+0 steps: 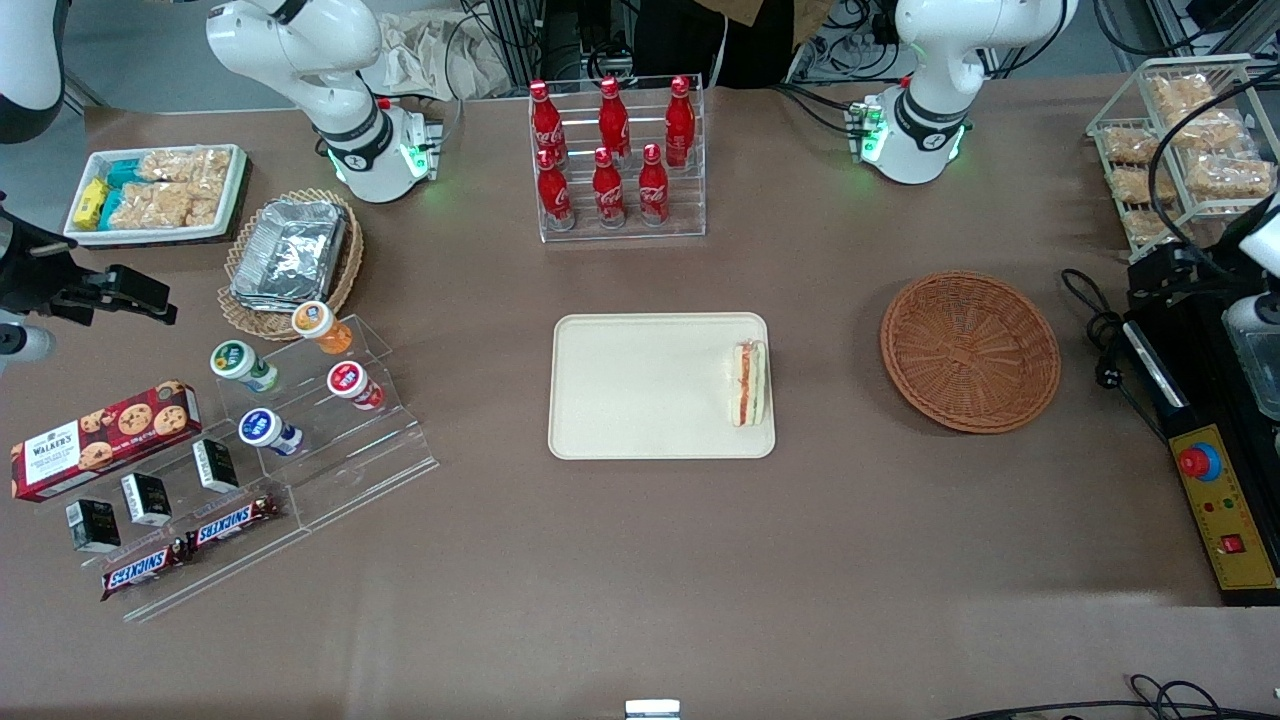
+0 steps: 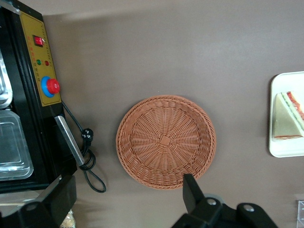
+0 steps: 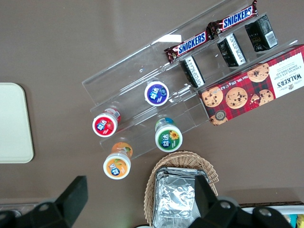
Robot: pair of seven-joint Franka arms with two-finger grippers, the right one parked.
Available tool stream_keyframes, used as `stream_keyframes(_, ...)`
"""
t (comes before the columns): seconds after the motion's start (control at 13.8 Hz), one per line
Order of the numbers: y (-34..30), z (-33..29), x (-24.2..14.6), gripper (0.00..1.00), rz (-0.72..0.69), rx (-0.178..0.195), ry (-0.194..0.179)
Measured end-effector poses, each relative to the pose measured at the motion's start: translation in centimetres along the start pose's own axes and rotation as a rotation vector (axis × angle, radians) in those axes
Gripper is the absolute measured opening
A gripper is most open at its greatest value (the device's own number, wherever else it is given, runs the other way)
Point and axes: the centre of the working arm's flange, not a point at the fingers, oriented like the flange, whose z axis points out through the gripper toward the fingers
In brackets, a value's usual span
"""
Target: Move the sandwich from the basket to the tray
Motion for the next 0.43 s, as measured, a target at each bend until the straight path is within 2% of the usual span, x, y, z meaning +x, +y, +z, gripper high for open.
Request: stream_keyframes(0.43,0.04,-0.15,0.09,1.0,0.001,0.0,-0.003)
